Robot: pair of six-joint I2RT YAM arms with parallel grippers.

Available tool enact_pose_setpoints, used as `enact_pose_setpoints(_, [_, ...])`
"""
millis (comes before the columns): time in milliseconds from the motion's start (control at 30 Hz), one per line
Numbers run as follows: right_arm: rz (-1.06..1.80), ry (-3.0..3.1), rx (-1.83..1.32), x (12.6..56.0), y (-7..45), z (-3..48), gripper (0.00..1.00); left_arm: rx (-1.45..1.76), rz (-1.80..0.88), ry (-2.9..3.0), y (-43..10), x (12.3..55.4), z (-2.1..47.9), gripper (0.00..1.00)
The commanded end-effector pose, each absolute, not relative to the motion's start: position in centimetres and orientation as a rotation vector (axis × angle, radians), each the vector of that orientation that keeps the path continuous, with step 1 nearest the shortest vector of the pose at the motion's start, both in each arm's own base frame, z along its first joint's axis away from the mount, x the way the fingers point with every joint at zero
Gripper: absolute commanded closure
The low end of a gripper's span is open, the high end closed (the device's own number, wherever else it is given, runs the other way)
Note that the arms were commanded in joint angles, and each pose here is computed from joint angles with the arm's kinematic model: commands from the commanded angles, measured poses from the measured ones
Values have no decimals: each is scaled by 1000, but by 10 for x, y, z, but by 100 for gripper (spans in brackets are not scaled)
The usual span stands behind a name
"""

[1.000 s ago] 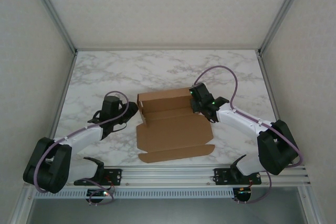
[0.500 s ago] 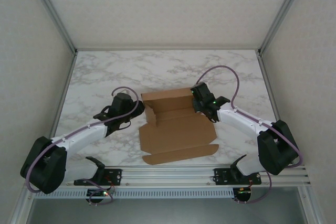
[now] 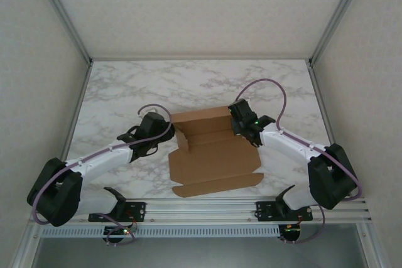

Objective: Fold the paper box

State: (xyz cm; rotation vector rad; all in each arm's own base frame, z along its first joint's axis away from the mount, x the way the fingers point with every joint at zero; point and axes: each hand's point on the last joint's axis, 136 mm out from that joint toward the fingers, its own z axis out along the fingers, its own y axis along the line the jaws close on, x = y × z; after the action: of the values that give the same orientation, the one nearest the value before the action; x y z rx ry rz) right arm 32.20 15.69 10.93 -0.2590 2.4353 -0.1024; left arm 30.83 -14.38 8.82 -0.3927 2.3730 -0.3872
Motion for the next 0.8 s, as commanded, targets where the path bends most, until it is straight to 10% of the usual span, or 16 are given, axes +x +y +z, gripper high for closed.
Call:
enact_pose_setpoints(0, [-8, 2425, -293, 319, 175, 111, 100, -252, -495, 2358, -178, 310, 109, 38])
enact_pose_setpoints(767, [-76, 2409, -220, 324, 156, 114, 100, -305, -373, 2379, -153, 293, 108, 41])
